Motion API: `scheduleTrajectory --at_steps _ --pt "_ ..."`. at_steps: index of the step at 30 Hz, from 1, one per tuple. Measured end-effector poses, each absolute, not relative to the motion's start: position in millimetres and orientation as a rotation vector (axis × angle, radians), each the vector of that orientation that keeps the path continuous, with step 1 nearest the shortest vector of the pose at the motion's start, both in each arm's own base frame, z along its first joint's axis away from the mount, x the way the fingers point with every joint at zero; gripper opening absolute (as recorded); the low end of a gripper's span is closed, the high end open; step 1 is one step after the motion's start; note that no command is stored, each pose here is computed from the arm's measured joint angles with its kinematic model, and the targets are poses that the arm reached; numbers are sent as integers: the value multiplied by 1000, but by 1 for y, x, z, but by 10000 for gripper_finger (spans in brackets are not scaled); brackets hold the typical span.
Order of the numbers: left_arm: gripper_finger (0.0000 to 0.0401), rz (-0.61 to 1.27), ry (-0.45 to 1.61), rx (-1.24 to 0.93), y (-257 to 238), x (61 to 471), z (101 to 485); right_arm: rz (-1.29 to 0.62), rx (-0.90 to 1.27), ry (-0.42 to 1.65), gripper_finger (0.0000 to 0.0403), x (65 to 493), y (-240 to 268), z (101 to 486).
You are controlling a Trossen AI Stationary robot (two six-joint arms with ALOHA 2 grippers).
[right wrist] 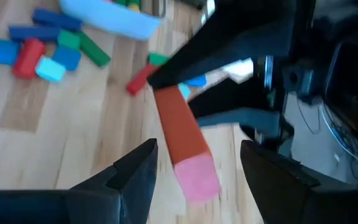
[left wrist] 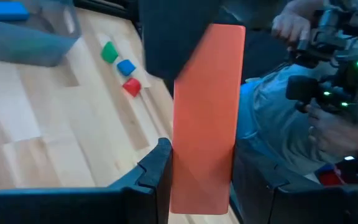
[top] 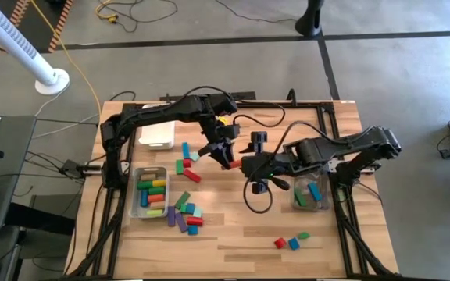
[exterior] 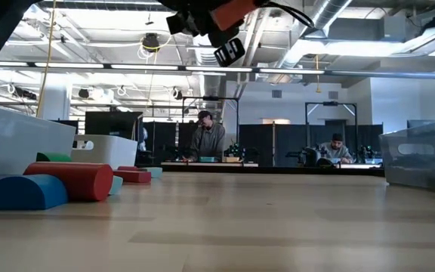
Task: Sort blocks by size
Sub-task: Put the orange rectangular block into the black bin
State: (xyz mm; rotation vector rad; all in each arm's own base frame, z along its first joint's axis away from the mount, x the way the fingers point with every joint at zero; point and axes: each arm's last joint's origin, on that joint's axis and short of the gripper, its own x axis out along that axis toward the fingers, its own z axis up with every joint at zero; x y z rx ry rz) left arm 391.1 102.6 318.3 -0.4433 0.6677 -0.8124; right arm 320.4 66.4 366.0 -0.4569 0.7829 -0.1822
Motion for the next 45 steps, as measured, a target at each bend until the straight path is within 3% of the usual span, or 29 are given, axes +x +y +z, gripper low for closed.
scheduleTrajectory --at_steps 4,15,24,31,36,41,45 --pt "121 -818 665 -446 103 391 318 -166 -453 781 229 324 67 363" --pt "121 -847 648 -462 102 391 320 -141 -448 784 88 325 69 362" --pt "121 -841 653 -470 102 391 320 -142 -431 783 86 324 72 362" --pt "210 -763 688 -484 108 391 319 -160 -378 825 86 320 74 358" --pt "245 -701 703 -518 121 387 318 -179 -337 925 86 306 78 361" --pt "249 -617 745 -565 136 375 320 -215 -260 1090 86 283 84 364" --pt "250 -506 873 -457 136 354 325 -274 -178 1254 86 257 92 363"
